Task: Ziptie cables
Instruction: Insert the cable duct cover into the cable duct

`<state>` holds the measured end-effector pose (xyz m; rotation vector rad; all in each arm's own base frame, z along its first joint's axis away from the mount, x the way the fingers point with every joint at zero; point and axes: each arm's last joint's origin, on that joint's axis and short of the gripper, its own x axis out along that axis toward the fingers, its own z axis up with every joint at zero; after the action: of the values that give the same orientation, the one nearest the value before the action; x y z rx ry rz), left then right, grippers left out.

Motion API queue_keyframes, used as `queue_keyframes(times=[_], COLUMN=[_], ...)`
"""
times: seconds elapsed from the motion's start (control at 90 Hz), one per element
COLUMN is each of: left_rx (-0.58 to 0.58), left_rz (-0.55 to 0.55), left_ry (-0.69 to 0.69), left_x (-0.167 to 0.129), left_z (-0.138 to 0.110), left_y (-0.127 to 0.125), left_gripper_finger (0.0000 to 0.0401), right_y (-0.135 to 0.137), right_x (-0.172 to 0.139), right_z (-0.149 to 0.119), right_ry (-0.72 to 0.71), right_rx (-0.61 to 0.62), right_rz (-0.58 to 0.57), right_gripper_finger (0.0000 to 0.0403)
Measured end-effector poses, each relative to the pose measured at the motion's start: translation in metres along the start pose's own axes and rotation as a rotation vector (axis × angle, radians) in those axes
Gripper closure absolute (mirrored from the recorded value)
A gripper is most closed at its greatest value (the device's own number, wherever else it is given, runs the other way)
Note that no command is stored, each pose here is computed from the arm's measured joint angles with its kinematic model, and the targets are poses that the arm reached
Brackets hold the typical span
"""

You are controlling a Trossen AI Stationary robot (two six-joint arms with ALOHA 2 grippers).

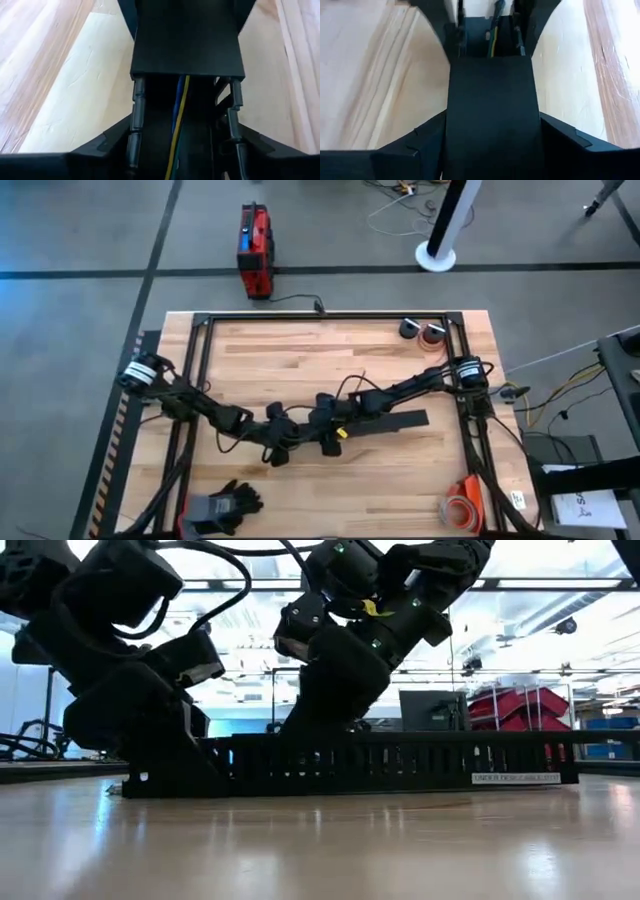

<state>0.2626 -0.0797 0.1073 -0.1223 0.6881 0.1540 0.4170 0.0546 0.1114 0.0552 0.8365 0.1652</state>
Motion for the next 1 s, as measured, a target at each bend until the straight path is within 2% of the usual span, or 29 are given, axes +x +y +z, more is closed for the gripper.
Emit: queue_keyframes(times=[0.078, 0.222, 0.444, 0.578, 0.689, 0.844, 1.0], left_rx=[0.004, 0.001, -0.011, -0.014, -0.012, -0.008, -0.004], left_rz=[-0.004, 0.001, 0.000, 0.000, -0.002, -0.014, -0.016], left_ry=[-0.011, 0.003, 0.020, 0.025, 0.031, 0.040, 0.040], left_x=[0.0004, 0.0007, 0.0007, 0.0007, 0.0009, 0.0009, 0.0009], left_z=[0.0008, 0.0012, -0.0001, -0.0005, -0.0012, -0.0019, -0.0022], left_y=[0.0006, 0.0012, 0.0016, 0.0019, 0.0021, 0.0021, 0.0023], left_gripper_finger=[0.0177, 0.0185, 0.0176, 0.0180, 0.0183, 0.0179, 0.0183], right_y=[-0.0018, -0.0002, 0.0009, -0.0005, -0.0008, -0.0029, -0.0033], right_x=[-0.0002, -0.0013, -0.0020, -0.0020, -0.0021, -0.0021, -0.0018], right_z=[0.0004, -0.0006, -0.0002, -0.0002, -0.0003, 0.0003, 0.0026], right_ry=[-0.002, 0.018, 0.023, 0.024, 0.025, 0.026, 0.016], right_rx=[0.035, 0.013, 0.037, 0.043, 0.044, 0.071, 0.071], right_rz=[0.007, 0.014, 0.016, 0.020, 0.019, 0.016, 0.019], right_gripper_finger=[0.0177, 0.0184, 0.0132, 0.0122, 0.0137, 0.0188, 0.0190])
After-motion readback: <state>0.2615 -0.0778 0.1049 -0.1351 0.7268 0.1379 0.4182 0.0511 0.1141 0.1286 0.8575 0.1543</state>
